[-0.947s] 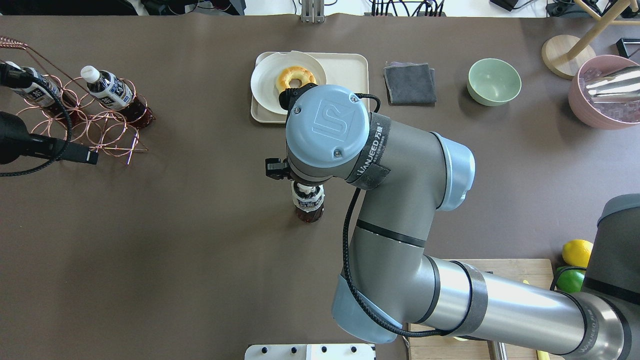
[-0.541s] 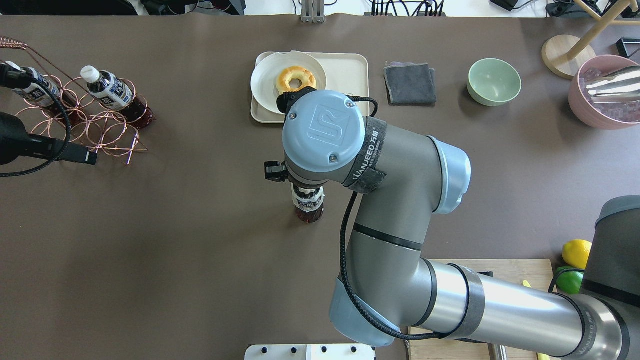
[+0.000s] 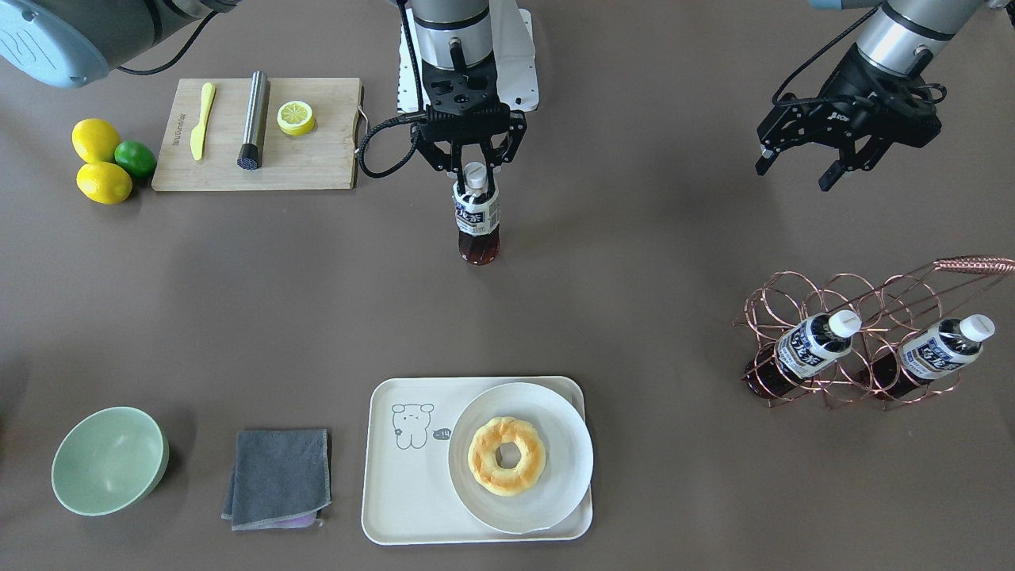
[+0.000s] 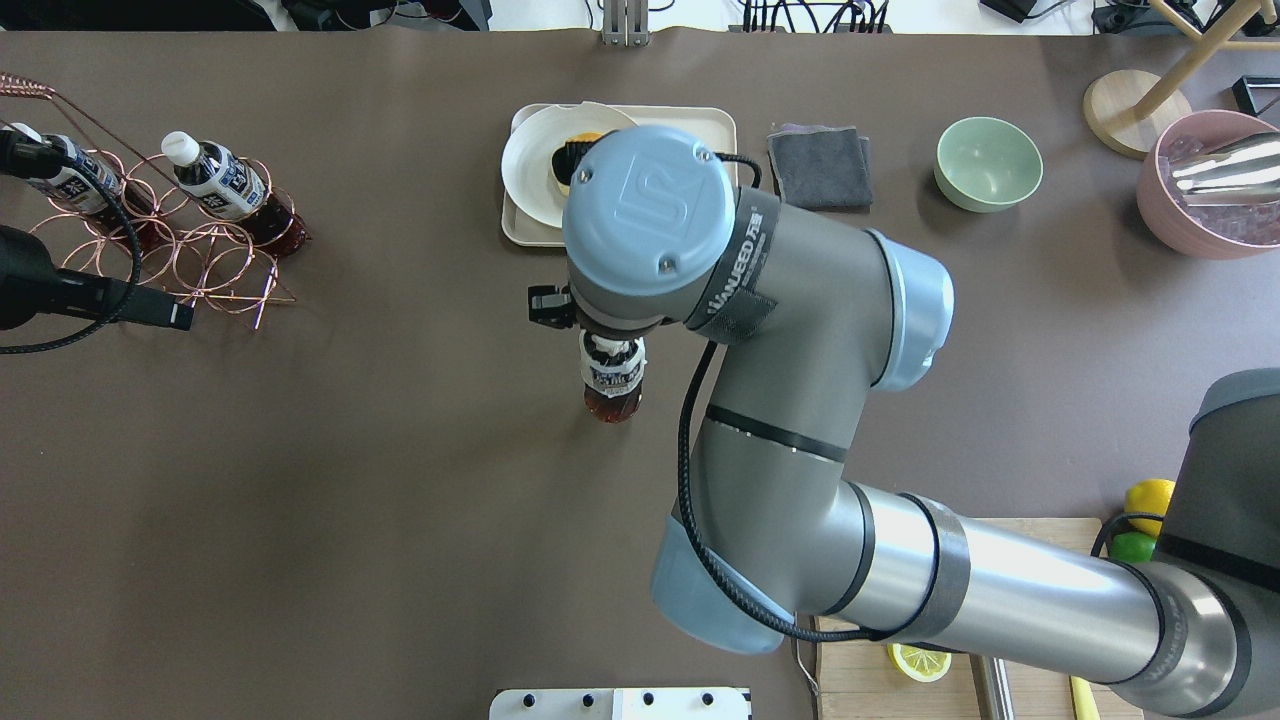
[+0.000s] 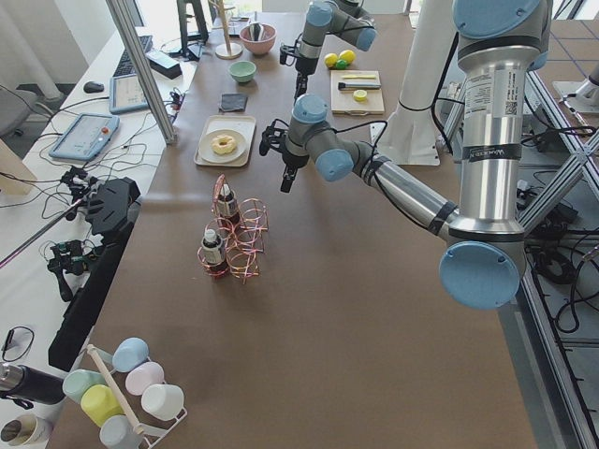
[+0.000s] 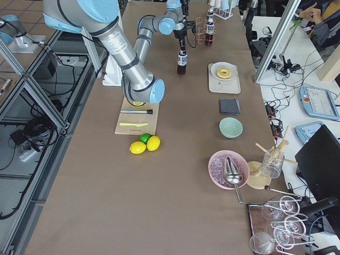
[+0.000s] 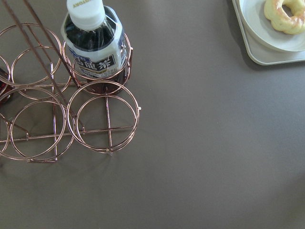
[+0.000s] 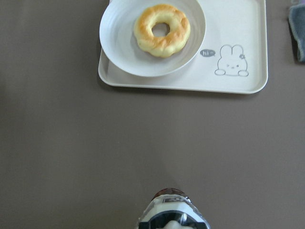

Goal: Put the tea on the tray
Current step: 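Lift the bottle with the right gripper and set it on the tray beside the plate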

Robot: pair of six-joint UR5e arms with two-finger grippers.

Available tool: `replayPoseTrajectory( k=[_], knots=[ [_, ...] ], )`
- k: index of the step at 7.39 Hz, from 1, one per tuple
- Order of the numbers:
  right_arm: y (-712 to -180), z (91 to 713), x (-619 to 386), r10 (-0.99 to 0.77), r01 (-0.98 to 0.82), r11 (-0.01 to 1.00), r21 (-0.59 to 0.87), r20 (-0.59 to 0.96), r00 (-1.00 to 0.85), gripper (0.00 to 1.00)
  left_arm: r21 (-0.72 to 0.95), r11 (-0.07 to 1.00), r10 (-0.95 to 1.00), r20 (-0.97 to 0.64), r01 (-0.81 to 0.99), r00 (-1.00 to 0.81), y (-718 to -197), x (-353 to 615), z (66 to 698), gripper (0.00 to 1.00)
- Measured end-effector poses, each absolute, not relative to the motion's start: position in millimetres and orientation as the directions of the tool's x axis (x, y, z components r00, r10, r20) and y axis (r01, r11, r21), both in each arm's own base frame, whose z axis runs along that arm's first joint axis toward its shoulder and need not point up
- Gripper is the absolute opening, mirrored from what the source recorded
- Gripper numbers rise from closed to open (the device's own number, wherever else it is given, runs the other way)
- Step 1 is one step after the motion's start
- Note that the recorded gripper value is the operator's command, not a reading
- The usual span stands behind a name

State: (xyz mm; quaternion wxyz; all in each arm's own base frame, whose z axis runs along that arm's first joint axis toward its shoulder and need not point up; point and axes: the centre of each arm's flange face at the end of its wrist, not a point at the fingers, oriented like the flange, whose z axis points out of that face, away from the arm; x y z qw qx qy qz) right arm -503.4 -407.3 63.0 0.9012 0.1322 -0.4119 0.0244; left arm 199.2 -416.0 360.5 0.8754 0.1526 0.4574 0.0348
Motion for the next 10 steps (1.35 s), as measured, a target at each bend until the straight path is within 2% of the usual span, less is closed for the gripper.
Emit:
replayPoseTrajectory(
  k=[2,5,6,8,10],
  knots=[
    [-476.4,55.6,-460.0,-0.061,-0.172,0.955,0.244,0.725,0.686,0.00,0.296,0.951,0.194,-0.793,0.087,0.577,-417.0,193.2,360.0,0.97],
    [-635.4,81.5,-427.9,-0.006,-0.215,0.953,0.214,0.722,0.692,0.00,0.283,0.952,0.171,-0.811,0.119,0.560,-412.8,163.1,367.8,0.97],
    [-671.0,93.6,-420.4,0.006,-0.221,0.954,0.202,0.726,0.688,0.00,0.283,0.951,0.170,-0.813,0.123,0.557,-412.4,160.2,368.5,0.97],
    [-705.6,116.3,-412.6,-0.002,-0.206,0.957,0.204,0.715,0.699,0.00,0.289,0.948,0.173,-0.818,0.131,0.548,-412.1,158.4,361.5,0.97],
    [-711.8,128.6,-424.3,-0.008,-0.203,0.957,0.206,0.721,0.693,0.00,0.293,0.947,0.177,-0.822,0.135,0.542,-410.3,157.7,355.6,0.97]
  ],
)
